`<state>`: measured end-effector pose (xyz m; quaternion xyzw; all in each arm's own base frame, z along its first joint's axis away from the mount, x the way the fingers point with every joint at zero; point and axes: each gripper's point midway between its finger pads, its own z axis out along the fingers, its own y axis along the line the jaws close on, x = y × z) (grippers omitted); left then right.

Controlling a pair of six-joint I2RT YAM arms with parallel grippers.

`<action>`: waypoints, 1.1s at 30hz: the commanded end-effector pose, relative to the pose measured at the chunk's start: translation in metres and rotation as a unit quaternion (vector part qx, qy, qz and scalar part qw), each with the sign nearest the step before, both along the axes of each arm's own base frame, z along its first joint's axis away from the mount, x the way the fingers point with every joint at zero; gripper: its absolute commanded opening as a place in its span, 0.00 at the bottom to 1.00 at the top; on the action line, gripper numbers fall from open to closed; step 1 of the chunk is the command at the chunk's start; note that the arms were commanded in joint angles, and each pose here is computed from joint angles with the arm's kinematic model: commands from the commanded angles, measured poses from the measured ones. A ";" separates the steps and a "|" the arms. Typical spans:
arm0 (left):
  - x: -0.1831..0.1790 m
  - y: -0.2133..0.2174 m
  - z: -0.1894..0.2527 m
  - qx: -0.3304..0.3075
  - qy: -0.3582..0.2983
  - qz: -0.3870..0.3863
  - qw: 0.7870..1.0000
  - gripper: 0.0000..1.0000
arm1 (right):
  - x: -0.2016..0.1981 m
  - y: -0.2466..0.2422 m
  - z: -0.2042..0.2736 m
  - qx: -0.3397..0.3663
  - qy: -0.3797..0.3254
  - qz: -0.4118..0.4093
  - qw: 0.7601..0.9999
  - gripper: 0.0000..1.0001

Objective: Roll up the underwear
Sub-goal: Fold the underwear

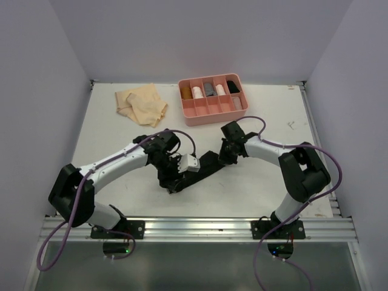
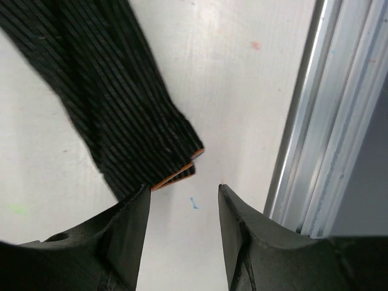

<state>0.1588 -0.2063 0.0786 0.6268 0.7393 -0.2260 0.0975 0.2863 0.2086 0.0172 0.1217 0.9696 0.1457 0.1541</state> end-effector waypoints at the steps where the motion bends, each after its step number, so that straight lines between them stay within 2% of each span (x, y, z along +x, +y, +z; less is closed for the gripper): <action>1: 0.037 -0.007 0.024 -0.041 -0.053 0.055 0.996 0.52 | -0.004 -0.008 0.002 -0.011 -0.008 0.011 1.000 0.00; 3: 0.058 0.001 0.023 -0.043 -0.040 0.107 0.993 0.46 | -0.005 -0.005 0.008 0.001 -0.010 0.014 1.000 0.00; 7: 0.068 0.007 0.008 -0.029 -0.003 0.131 0.991 0.38 | -0.009 0.001 0.013 0.017 -0.004 0.026 1.000 0.00; 13: 0.076 0.011 -0.029 0.011 0.014 0.156 0.988 0.33 | -0.023 -0.015 -0.020 -0.033 0.040 0.029 0.998 0.00; 18: 0.064 0.018 -0.045 0.023 0.031 0.150 0.988 0.29 | -0.005 -0.015 -0.045 -0.066 0.050 0.041 0.996 0.00; 22: 0.044 0.019 -0.043 0.006 0.051 0.122 0.991 0.24 | 0.025 -0.005 -0.039 -0.064 0.025 0.046 0.997 0.01; 24: 0.037 0.018 -0.040 -0.011 0.051 0.112 0.992 0.25 | 0.046 0.001 -0.027 -0.056 0.002 0.049 0.997 0.03; 25: 0.034 0.017 -0.038 -0.019 0.051 0.108 0.993 0.28 | 0.053 0.002 -0.024 -0.057 -0.007 0.056 0.997 0.05; 29: 0.047 0.007 0.000 -0.087 -0.030 0.093 0.991 0.41 | 0.086 0.021 0.008 -0.019 -0.049 0.077 0.996 0.14; 31: 0.056 0.000 0.027 -0.127 -0.086 0.080 0.985 0.46 | 0.089 0.033 0.027 0.013 -0.063 0.092 0.994 0.21; 32: 0.059 0.000 0.034 -0.137 -0.105 0.075 0.982 0.47 | 0.090 0.037 0.035 0.027 -0.071 0.092 0.993 0.30; 33: 0.062 -0.002 0.042 -0.149 -0.129 0.058 0.979 0.48 | 0.086 0.043 0.041 0.047 -0.069 0.096 0.992 0.34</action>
